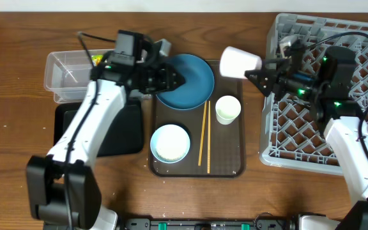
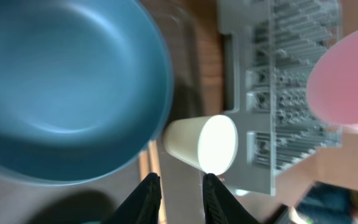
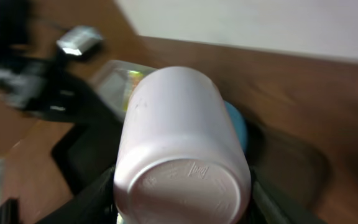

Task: Sort waste into correct bins and load items into the dishwasher rack
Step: 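Carry the cup right and place it in the dish rack, then grasp the white cup with the left gripper and lift it, then hand the white cup from the left gripper to the right gripper, then carry the white cup right and place it in the dish rack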

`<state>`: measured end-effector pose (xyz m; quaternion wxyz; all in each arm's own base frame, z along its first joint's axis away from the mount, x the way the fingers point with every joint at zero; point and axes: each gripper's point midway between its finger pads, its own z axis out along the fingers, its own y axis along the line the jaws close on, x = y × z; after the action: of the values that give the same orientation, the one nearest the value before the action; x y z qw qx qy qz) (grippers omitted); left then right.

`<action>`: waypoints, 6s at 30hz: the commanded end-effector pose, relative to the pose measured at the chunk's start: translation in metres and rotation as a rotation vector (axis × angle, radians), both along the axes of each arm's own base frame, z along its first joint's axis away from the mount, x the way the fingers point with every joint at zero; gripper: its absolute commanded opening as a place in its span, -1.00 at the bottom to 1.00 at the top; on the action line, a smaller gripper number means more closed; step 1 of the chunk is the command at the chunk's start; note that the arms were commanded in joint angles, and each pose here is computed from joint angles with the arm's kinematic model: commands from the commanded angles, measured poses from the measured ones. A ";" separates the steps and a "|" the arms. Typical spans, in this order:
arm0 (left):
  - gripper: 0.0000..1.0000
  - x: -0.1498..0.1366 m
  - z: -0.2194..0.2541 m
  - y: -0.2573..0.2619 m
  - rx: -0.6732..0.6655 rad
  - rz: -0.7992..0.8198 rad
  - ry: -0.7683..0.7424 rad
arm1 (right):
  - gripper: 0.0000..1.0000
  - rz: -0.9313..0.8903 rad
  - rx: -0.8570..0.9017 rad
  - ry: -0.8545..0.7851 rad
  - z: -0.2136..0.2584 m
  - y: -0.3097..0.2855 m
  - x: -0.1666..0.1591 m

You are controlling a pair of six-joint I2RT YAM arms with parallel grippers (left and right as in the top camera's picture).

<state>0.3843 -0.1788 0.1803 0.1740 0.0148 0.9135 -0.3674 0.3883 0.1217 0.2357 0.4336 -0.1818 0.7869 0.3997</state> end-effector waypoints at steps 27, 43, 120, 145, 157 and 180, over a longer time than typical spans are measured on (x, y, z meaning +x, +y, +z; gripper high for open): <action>-0.48 -0.009 0.036 0.087 0.253 0.180 -0.134 | -0.97 -1.462 -0.615 0.648 -0.006 -0.381 -0.117; -0.47 -0.011 0.035 0.087 0.253 0.179 -0.126 | -0.71 -1.507 -0.535 0.950 -0.083 -0.415 -0.142; -0.87 -0.034 0.110 -0.065 -0.539 -0.353 -0.097 | 0.81 0.535 0.072 -0.133 0.054 0.069 -0.044; -0.32 -0.023 0.099 -0.061 -0.466 -0.310 -0.143 | -0.21 0.548 0.062 -0.114 0.059 0.099 -0.042; -0.03 -0.017 -0.022 0.090 0.479 0.262 0.056 | -0.94 -0.276 -0.454 0.285 0.008 -0.061 0.007; 0.00 -0.034 0.007 0.127 0.584 0.362 0.010 | -0.97 -1.214 -0.577 1.012 -0.053 -0.314 -0.121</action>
<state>0.3482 -0.0556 0.1865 0.2167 -0.1057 0.9683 -0.0645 0.2722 -0.1872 0.1992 0.1269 0.3433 0.9266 -0.0859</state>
